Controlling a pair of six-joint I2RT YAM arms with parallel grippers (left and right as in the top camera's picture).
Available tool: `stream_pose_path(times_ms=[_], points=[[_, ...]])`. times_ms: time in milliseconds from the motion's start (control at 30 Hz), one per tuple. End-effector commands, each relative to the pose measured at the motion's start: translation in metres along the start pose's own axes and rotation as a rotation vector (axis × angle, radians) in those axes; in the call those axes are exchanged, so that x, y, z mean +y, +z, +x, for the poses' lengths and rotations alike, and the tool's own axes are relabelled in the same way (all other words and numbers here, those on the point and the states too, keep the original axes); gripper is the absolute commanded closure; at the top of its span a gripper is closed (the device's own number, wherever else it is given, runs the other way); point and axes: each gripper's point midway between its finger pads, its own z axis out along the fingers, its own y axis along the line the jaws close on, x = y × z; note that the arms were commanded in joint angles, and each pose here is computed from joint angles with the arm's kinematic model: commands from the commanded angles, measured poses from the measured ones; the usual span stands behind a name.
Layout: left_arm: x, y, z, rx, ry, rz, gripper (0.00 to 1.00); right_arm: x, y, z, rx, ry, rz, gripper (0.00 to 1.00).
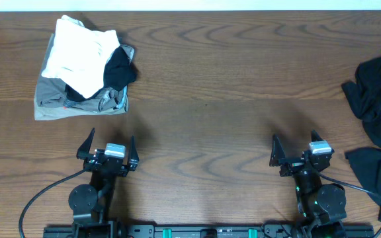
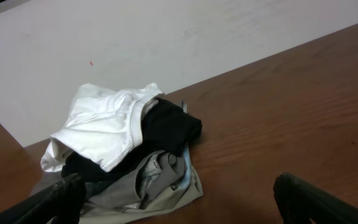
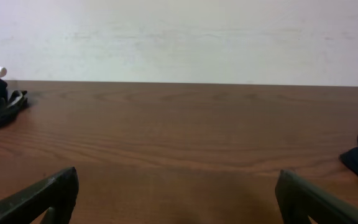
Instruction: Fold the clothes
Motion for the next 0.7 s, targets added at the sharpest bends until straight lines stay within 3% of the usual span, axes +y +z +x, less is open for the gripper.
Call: stream_pose_path(times_ms=[0, 667], points=[[-0.008, 0.0005, 0.0144, 0.047, 0.003, 0.033, 0.02, -0.0054, 0.0001, 0.0011, 0.003, -0.009, 0.025, 0.01], [-0.008, 0.0005, 0.0144, 0.047, 0.003, 0.033, 0.02, -0.0054, 0.0001, 0.0011, 0.003, -0.009, 0.025, 0.01]])
